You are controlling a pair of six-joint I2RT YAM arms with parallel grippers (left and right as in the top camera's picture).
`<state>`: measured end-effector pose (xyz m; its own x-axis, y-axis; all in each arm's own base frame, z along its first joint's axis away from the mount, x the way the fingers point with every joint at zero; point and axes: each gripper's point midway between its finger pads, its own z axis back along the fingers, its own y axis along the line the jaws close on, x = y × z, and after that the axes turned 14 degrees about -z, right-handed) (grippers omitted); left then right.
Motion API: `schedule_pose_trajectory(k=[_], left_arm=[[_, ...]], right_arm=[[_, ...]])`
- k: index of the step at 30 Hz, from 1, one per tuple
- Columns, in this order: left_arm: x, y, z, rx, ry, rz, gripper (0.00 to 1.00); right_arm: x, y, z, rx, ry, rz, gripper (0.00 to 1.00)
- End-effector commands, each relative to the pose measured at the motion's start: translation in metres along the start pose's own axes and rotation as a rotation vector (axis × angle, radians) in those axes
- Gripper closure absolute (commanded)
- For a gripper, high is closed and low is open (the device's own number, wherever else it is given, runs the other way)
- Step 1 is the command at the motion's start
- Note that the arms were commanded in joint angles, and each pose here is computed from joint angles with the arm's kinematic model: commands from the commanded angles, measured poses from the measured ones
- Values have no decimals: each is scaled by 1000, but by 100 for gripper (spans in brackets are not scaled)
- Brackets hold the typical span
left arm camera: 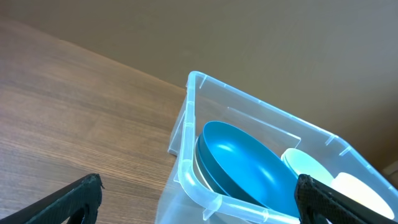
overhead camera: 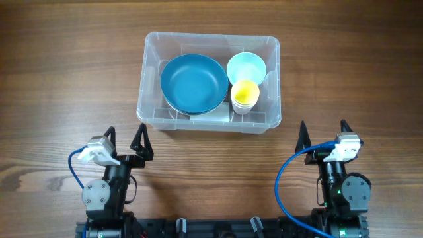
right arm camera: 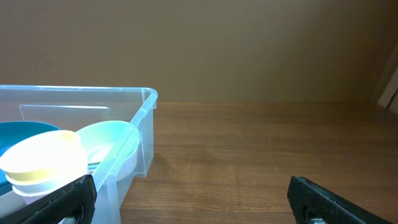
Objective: Pack container
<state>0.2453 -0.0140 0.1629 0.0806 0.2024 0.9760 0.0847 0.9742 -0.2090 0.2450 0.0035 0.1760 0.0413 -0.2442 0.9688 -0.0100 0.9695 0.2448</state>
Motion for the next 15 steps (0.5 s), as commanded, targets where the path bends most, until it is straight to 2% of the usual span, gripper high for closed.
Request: schedule_pose_trajectory(k=[1, 8, 15], left_arm=[[-3, -7, 0, -45, 0, -109, 0], [-4, -21, 1, -126, -10, -361, 0], [-4, -21, 1, -125, -20, -511, 0]], right_arm=[[-1, 0, 0, 6, -6, -16, 0], [-1, 0, 0, 6, -6, -16, 0], [-1, 0, 0, 6, -6, -16, 0]])
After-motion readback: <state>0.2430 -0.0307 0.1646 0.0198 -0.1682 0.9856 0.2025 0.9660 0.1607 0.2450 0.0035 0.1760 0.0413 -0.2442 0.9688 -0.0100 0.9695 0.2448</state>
